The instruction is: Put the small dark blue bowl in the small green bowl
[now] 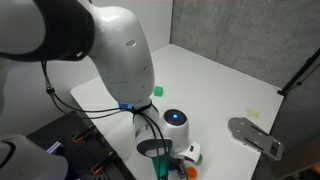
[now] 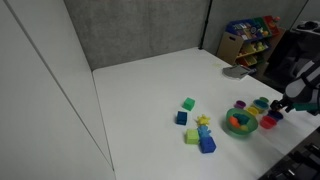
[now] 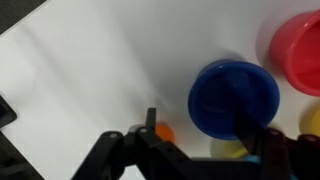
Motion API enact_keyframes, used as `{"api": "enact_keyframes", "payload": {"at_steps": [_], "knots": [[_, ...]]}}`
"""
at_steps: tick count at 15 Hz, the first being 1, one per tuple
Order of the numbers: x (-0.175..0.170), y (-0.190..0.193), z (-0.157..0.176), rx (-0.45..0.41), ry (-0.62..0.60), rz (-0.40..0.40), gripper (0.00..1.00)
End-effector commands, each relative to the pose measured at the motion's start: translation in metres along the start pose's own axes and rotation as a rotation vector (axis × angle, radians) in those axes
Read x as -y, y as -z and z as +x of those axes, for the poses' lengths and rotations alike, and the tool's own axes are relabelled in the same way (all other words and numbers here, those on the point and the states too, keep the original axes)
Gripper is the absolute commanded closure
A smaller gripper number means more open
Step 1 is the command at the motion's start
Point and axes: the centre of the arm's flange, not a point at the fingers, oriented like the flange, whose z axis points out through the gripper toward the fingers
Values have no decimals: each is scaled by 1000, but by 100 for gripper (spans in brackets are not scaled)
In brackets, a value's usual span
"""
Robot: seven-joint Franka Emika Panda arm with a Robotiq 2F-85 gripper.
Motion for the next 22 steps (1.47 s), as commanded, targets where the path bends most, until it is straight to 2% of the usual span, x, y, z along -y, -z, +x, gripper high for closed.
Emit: {"api": "enact_keyframes", "payload": {"at_steps": [1,7,9,10,15,22], "knots": [[-1,-5,7,-7,-34,13,51],[-1,-6,2,12,-35,5,96],[-3,0,3,24,-28,13,99],[-4,5,4,28,-24,22,95],[-11,31,5,53,-12,34,95],[-21,74,37,28,-45,65,95]]}}
